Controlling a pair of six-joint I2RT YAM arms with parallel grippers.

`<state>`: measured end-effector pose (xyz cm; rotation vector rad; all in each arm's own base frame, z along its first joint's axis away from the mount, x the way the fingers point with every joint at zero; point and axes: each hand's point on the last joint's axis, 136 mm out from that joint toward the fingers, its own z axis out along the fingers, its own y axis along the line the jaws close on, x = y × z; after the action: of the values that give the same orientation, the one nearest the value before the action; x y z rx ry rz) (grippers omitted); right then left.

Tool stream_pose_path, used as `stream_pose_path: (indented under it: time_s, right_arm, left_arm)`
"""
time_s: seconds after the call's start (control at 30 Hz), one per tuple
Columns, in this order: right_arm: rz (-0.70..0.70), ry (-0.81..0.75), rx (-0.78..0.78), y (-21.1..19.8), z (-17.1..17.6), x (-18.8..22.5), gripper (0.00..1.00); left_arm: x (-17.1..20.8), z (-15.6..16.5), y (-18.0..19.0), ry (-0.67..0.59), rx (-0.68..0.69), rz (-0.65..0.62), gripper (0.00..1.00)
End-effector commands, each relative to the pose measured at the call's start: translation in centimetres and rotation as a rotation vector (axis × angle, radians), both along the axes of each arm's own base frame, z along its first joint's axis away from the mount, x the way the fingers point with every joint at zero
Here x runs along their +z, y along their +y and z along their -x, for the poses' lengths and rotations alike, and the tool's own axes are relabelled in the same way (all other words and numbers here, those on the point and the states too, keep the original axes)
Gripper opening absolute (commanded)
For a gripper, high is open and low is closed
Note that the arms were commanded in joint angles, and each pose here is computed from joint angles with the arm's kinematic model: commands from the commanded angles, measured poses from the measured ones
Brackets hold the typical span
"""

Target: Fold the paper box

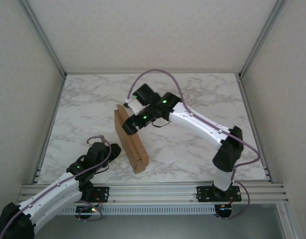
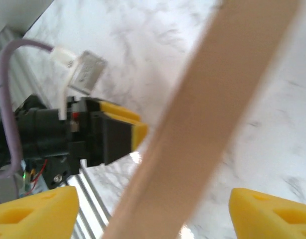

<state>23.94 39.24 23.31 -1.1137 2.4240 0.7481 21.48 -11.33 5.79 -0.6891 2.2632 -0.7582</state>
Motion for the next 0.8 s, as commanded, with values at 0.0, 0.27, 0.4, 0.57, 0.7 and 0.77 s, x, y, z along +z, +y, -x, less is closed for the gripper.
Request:
stream_pose_path:
  time_s: [0.0,0.27,0.4,0.57,0.7,0.77]
  right_arm:
    - [0.092,-0.008,-0.198,-3.9,-4.7,-3.1,0.84]
    - [-0.104,0.251,-0.102,1.0,-3.0,-4.0,0.97]
    - [-0.114,0.256,-0.093,1.1,-2.4,-3.3,0.96]
    - [-0.093,0.253,-0.059,1.9,-1.0,-3.1,0.97]
    - [-0.048,0.238,-0.032,2.8,0.4,-3.3,0.97]
    - [-0.011,0.220,-0.026,3.0,0.8,-3.6,0.97]
  left_arm:
    - [-0.4,-0.5,0.2,-0.018,0.004,-0.023,0.39]
    - [-0.5,-1.6,-0.7,0.000,-0.029,-0.054,0.37]
    - [0.2,-1.8,-0.8,-0.018,-0.024,-0.038,0.36]
    - [0.4,-1.7,-0.8,-0.027,-0.027,-0.039,0.36]
    - [0.7,-1.8,-1.0,-0.032,-0.032,-0.032,0.36]
    - [0.9,-1.9,-1.0,-0.038,-0.032,-0.030,0.36]
